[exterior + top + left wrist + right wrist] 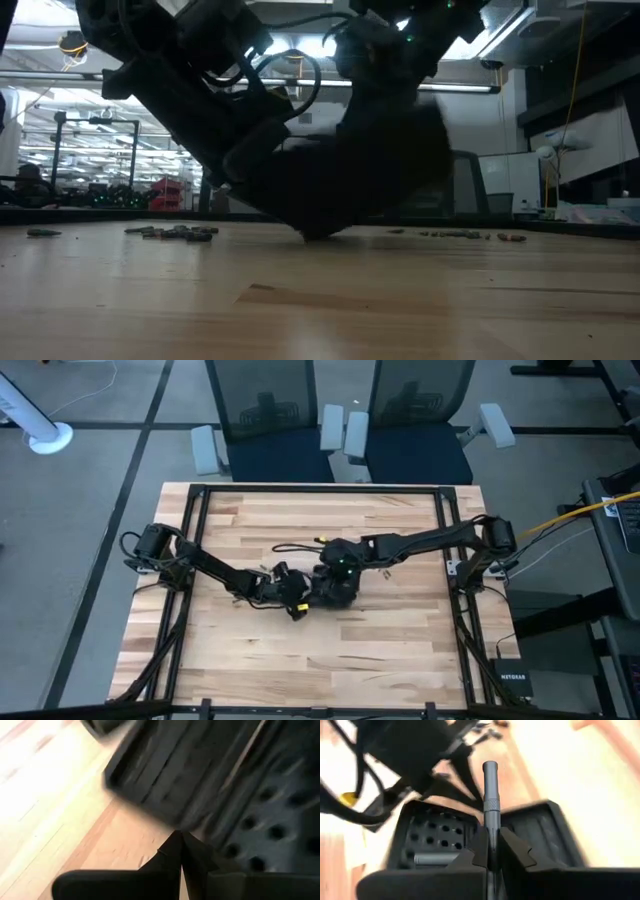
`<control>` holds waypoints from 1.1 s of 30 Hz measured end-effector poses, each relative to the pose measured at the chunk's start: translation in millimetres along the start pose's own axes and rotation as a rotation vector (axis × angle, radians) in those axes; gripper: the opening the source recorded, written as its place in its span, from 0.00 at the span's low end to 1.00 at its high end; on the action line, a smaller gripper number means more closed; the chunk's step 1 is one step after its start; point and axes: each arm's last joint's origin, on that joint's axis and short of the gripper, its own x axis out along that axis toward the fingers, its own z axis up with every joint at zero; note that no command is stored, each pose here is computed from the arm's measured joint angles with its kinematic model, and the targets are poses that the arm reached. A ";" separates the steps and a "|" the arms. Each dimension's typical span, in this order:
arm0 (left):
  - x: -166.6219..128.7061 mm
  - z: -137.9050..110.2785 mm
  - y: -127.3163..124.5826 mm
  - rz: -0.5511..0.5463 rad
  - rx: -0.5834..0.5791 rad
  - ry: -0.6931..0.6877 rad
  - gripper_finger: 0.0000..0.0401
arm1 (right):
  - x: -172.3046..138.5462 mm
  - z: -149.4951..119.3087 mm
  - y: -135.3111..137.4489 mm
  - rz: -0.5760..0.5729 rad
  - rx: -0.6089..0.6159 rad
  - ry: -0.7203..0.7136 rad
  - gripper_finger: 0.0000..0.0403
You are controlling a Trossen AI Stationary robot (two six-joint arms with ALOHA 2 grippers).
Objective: Prefit tool cases
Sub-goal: Remove the gray ratchet wrench from the black prefit tool case
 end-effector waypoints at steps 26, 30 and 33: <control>-94.8 79.3 19.1 -0.078 0.024 -0.368 0.00 | -16.2 28.5 -143.4 -0.395 -0.371 0.068 0.06; -97.6 81.5 22.5 -0.042 -0.008 -0.385 0.00 | 4.9 32.6 -149.5 -0.345 -0.381 0.006 0.06; -97.5 81.2 22.9 -0.039 -0.040 -0.383 0.00 | 23.1 36.6 -146.9 -0.302 -0.403 0.008 0.06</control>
